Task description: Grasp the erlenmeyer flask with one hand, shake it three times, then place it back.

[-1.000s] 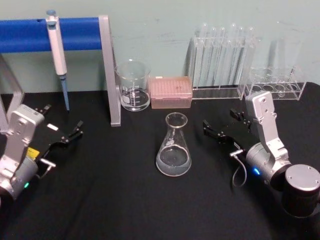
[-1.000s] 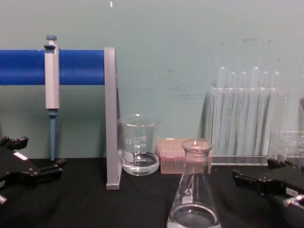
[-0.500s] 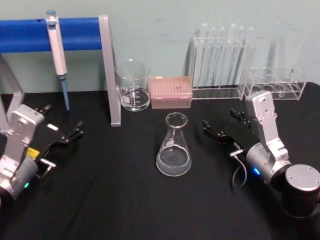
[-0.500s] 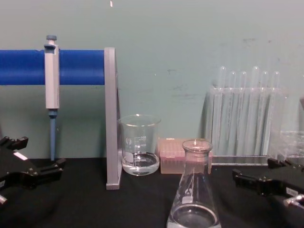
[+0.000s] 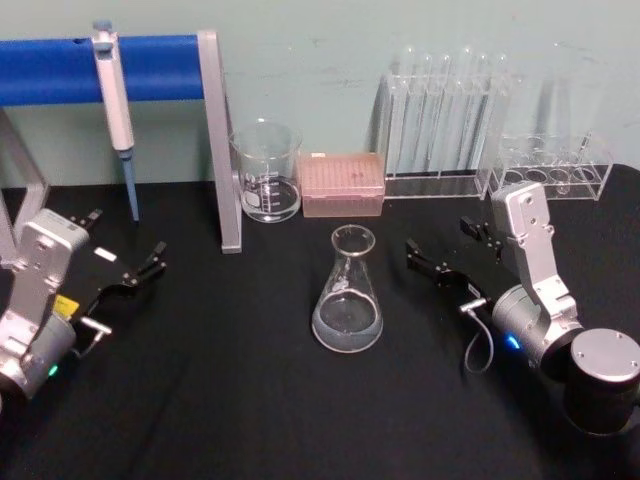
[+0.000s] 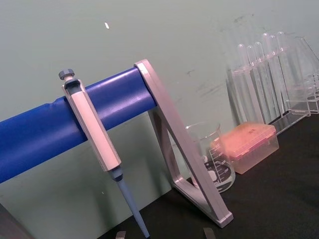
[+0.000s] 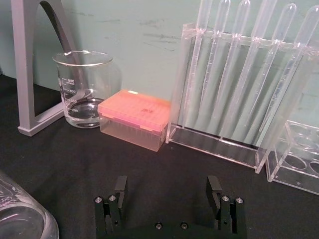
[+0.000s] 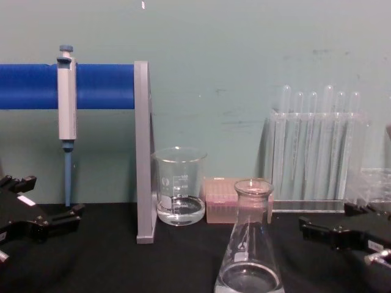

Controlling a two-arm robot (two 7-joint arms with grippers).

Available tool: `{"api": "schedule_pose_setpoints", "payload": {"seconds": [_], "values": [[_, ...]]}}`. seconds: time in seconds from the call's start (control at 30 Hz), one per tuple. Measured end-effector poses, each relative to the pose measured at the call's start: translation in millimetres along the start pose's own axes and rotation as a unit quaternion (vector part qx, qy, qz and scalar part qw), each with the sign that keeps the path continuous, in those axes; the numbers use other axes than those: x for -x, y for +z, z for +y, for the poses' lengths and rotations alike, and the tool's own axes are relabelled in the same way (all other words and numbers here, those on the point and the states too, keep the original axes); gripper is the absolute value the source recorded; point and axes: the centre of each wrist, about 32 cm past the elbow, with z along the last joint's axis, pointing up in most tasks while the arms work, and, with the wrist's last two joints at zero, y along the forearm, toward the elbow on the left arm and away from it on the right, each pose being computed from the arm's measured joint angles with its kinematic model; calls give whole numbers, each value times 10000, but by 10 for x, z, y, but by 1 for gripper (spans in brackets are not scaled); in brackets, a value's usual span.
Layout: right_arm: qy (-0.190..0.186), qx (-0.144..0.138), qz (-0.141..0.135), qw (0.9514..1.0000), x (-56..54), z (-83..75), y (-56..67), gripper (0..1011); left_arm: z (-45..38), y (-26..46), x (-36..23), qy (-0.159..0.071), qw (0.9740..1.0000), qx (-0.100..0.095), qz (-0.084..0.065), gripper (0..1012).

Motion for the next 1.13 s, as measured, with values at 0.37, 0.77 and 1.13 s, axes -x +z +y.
{"api": "schedule_pose_setpoints", "payload": {"seconds": [0.37,0.77,1.13], "values": [[-1,0,3,10000,0,0,0,1003,0,0,0,0,10000,-1,0,1001],[-1,0,3,10000,0,0,0,1003,0,0,0,0,10000,0,0,1001],[-1,0,3,10000,0,0,0,1003,0,0,0,0,10000,0,0,1001]]}}
